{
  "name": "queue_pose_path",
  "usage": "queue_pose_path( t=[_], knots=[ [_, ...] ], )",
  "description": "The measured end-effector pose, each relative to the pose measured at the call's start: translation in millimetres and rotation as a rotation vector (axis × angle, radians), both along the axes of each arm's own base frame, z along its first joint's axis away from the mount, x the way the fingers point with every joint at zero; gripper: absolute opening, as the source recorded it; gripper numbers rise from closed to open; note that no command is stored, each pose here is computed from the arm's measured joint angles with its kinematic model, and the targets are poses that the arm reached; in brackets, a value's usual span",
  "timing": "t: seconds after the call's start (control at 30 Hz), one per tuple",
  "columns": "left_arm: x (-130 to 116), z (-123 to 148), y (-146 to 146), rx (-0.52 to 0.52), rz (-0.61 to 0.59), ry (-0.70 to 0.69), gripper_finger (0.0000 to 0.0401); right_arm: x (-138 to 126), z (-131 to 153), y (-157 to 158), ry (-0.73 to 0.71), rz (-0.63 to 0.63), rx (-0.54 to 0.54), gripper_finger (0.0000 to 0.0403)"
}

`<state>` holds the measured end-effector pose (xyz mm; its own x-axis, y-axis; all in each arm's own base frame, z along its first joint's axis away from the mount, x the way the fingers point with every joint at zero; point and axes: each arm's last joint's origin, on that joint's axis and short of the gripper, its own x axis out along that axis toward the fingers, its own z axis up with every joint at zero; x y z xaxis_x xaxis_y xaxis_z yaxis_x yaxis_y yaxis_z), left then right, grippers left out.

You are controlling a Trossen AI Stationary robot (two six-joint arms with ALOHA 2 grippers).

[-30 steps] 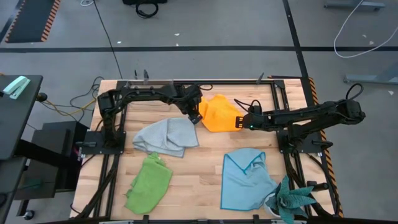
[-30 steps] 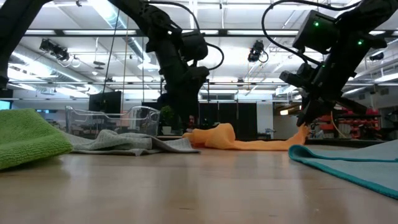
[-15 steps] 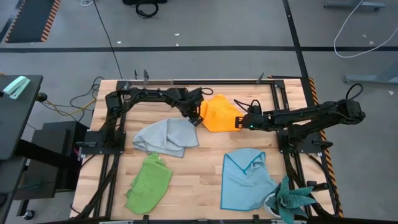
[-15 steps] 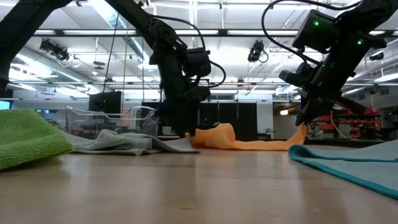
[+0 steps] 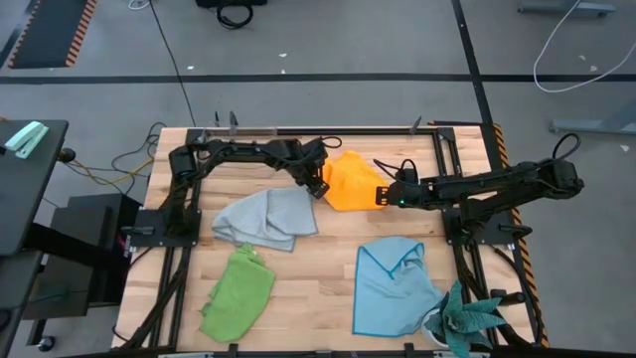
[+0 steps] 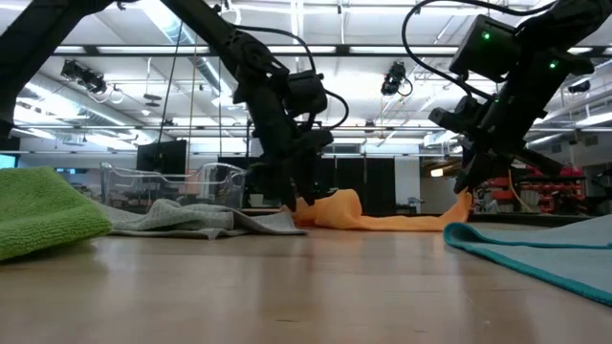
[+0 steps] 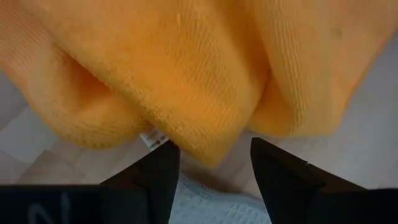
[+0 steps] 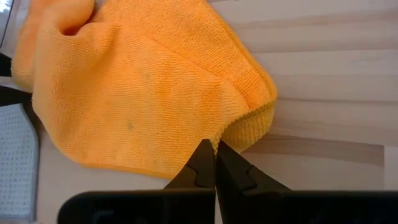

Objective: Fold microfiber towels
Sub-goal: Fold the orange microfiber cloth

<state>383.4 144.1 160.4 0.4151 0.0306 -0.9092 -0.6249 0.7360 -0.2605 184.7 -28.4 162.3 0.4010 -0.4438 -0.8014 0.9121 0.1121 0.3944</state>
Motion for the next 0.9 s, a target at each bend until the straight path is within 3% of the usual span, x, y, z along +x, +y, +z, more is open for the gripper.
queue_pose_path(
  t=[0.37,0.63,0.73,0.9],
  knots=[
    [3,0,-1,-0.044,0.006,-0.033,0.0167,0,0,0,-0.003,0.0,0.0,0.0],
    [3,2,-3,-0.103,-0.016,-0.059,0.0068,1,1,1,-0.009,-0.006,-0.023,0.0],
    [5,15,-3,-0.1,-0.028,-0.099,0.0016,3,7,0,-0.019,0.002,-0.046,0.0],
    [9,64,-1,-0.041,-0.054,-0.23,0.0011,13,34,-2,-0.034,0.044,-0.129,0.0]
  ],
)
